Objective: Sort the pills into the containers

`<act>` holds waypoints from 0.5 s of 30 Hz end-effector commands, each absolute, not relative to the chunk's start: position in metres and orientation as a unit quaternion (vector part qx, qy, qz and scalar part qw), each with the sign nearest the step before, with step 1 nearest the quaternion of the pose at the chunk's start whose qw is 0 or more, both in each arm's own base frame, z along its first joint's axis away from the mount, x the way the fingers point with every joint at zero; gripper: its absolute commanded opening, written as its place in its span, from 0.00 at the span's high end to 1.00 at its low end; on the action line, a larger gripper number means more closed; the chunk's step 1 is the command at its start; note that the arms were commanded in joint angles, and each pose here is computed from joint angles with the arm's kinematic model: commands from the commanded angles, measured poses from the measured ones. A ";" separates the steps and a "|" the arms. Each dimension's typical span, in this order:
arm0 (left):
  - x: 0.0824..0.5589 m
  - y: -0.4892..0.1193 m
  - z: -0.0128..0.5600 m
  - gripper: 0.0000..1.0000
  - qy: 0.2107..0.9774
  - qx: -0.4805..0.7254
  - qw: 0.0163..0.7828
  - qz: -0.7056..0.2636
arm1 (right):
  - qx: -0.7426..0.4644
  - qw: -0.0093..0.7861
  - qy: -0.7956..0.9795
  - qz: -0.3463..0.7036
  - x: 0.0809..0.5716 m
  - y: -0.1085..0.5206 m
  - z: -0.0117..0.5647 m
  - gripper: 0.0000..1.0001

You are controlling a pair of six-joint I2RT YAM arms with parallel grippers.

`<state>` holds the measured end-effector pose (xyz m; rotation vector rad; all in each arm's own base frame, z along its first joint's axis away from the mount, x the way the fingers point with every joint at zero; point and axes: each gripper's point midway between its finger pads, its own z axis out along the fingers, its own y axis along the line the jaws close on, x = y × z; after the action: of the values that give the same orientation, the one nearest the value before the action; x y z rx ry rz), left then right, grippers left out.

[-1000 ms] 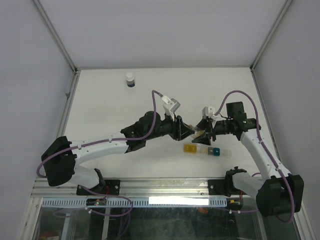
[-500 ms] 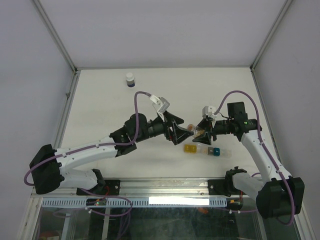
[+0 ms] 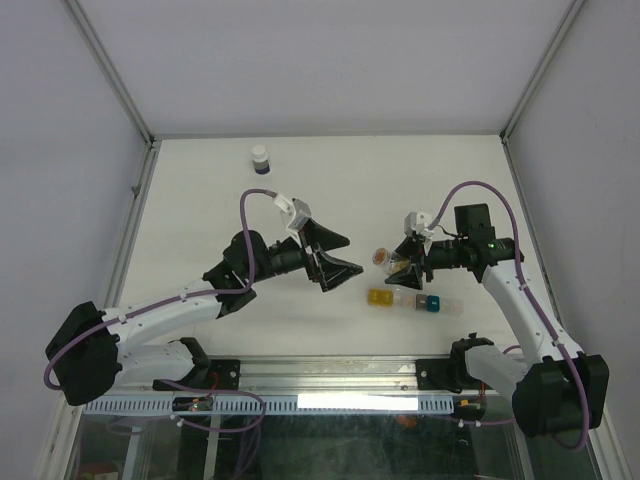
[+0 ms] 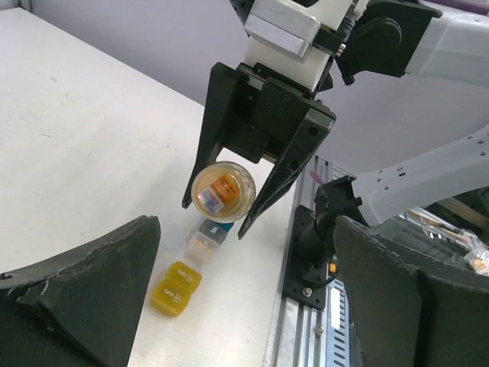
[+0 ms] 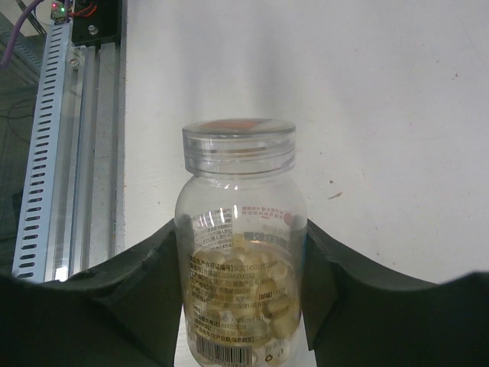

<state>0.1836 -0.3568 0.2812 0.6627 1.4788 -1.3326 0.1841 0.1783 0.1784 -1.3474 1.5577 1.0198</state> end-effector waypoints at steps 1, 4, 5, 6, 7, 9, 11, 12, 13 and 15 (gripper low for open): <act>0.176 -0.336 0.319 0.01 0.535 0.261 0.531 -0.603 | -0.542 0.427 0.601 0.404 0.186 0.180 0.189 1.00; 0.180 -0.331 0.314 0.01 0.539 0.260 0.529 -0.602 | -0.542 0.427 0.600 0.404 0.186 0.181 0.189 1.00; 0.179 -0.331 0.313 0.01 0.536 0.263 0.529 -0.603 | -0.543 0.427 0.599 0.405 0.185 0.181 0.189 1.00; 0.177 -0.331 0.313 0.01 0.532 0.267 0.529 -0.604 | -0.542 0.427 0.600 0.405 0.186 0.181 0.189 1.00; 0.175 -0.330 0.314 0.01 0.526 0.271 0.531 -0.606 | -0.542 0.427 0.600 0.405 0.186 0.181 0.189 1.00; 0.169 -0.329 0.313 0.01 0.515 0.283 0.530 -0.611 | -0.542 0.427 0.599 0.405 0.185 0.181 0.189 1.00; 0.164 -0.329 0.311 0.01 0.503 0.293 0.530 -0.616 | -0.542 0.427 0.599 0.406 0.185 0.181 0.190 1.00; 0.160 -0.329 0.310 0.01 0.495 0.300 0.530 -0.620 | -0.542 0.427 0.599 0.407 0.185 0.181 0.189 1.00; 0.158 -0.328 0.307 0.02 0.488 0.306 0.531 -0.621 | -0.541 0.427 0.599 0.407 0.185 0.181 0.189 1.00; 0.154 -0.327 0.303 0.03 0.476 0.312 0.534 -0.625 | -0.542 0.427 0.599 0.407 0.185 0.181 0.189 1.00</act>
<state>0.1729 -0.3325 0.2852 0.6795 1.3108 -1.4420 0.1839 0.1783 0.1783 -1.3472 1.5580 1.0207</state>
